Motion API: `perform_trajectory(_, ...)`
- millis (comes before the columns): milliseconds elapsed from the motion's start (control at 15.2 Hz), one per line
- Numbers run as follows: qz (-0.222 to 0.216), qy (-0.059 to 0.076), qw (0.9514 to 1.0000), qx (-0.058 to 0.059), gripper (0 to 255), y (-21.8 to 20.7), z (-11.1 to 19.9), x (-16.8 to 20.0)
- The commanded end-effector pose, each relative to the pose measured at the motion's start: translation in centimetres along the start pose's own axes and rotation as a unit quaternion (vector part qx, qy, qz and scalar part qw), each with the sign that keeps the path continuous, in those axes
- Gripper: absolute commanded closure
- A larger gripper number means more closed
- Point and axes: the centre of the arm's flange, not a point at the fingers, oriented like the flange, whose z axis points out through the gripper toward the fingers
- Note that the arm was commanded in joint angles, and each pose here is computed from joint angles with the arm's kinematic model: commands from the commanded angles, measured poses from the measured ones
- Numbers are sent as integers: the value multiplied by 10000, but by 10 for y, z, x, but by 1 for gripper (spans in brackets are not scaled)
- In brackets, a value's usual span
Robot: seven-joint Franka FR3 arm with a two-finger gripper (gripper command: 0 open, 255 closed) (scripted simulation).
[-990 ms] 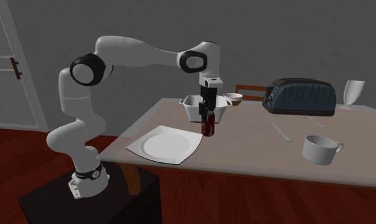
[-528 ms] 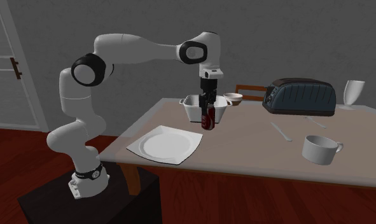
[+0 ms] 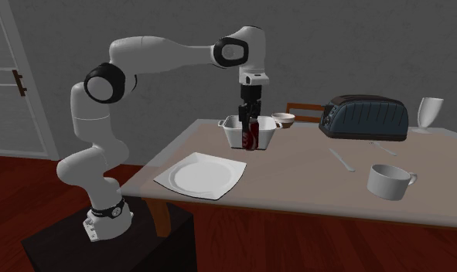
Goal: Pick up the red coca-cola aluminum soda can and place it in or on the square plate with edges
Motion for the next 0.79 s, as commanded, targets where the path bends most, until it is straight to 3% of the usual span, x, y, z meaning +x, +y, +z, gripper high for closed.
perform_trajectory(0, 1, 2, 10000, 2, 255, 19, -4, -17)
perform_trajectory(726, 1, 2, 10000, 2, 255, 132, -23, -106)
